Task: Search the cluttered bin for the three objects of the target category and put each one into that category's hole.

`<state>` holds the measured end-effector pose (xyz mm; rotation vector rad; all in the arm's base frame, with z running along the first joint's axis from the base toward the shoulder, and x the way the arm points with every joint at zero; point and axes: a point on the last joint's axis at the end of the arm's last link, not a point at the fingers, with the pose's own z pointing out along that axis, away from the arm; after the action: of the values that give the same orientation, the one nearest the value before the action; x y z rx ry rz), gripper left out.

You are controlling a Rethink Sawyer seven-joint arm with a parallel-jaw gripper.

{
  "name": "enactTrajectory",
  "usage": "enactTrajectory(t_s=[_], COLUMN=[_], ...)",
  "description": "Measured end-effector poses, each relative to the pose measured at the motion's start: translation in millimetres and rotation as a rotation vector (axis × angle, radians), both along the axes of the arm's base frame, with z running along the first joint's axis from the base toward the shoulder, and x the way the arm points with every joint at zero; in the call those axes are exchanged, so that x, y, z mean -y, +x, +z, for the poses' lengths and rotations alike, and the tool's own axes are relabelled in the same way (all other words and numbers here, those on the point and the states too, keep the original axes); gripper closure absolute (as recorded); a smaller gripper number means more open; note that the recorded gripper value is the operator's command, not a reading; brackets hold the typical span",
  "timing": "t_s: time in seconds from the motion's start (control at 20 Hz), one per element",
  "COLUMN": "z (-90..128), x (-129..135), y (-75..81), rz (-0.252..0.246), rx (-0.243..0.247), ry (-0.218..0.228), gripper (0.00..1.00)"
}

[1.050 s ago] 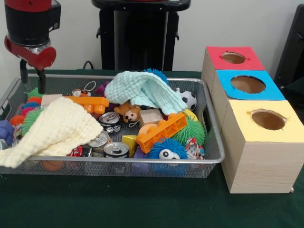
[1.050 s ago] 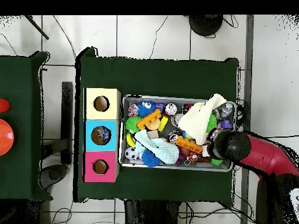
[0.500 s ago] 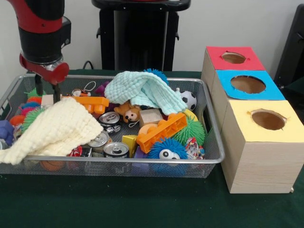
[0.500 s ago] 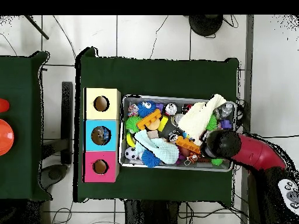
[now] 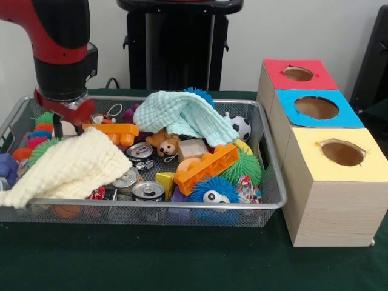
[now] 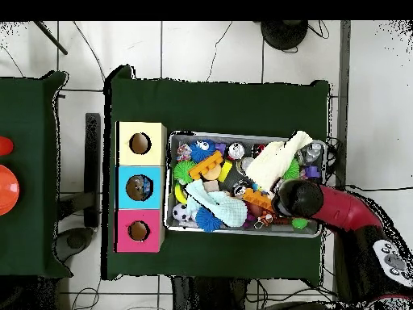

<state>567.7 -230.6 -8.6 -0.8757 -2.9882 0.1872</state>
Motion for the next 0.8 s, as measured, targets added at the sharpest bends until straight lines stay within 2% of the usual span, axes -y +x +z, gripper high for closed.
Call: enactTrajectory(t_s=[0.3, 0.8], z=[0.9, -0.1], x=[1.1, 0.3], y=[5.3, 4.8], rz=[0.008, 0.025], rx=[0.008, 0.008], ry=[-0.016, -0.032], gripper=[0.0, 0.0])
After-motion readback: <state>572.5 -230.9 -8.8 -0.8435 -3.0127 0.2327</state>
